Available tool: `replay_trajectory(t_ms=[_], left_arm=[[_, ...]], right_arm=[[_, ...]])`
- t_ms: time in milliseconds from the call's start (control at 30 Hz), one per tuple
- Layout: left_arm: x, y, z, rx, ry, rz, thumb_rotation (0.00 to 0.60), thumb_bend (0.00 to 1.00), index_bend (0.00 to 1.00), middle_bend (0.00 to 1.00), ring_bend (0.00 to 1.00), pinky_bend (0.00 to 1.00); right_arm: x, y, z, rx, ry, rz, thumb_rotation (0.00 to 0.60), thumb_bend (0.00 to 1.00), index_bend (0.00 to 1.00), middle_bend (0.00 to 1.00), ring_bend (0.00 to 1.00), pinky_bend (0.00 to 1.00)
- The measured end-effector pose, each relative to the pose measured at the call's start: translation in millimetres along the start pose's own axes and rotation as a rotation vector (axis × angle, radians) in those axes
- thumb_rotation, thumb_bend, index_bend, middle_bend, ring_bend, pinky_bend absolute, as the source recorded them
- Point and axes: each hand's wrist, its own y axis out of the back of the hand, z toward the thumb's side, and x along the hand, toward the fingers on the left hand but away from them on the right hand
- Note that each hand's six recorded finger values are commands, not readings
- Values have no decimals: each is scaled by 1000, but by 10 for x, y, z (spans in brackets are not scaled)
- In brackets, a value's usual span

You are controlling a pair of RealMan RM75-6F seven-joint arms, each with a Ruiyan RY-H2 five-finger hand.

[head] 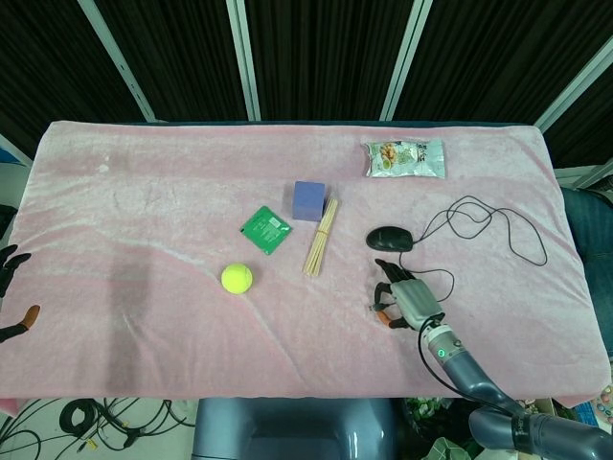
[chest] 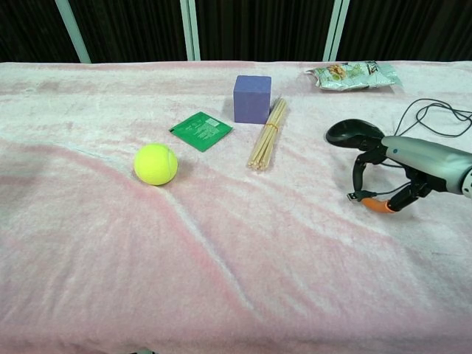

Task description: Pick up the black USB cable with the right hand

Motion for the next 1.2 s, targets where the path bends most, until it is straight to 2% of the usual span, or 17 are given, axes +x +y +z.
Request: replay_trajectory(t_ms=[133,467,667,867,1000,1100,1200], left_arm=[[1,-6,17,1,-4,-2,600,309,151,54,0,0],[17,-32,60,4,-4,-5,600,308,150,54,0,0],[11,-44,70,10,-4,-8,600,309,150,54,0,0],[20,-47,80,9,-7,-8,600,309,150,54,0,0],[38,-56,94,12,-11,-13,600,309,150,54,0,0],[39,-50,92,9,-11,-12,600,309,150,54,0,0],[38,-40,82,6,-9,-11,600,309,150,54,0,0]], right_arm=[[45,108,52,-15,23,-31,600,360,590,0,62,150],[349,559,246,-124,154,-181,600,376,621,0,62,150],[469,611,294,-176,202,-188,600,378,645,0,62,150],[551,624,380,-159,247,-205,600,382,651,0,58,150],[572,659,381,-77,238,-212,600,382,651,0,57,150],[617,696,480,-24,244,-221,600,382,651,0,57,150],[693,744,625,-27,262,-224,600,382,650,0,57,150]])
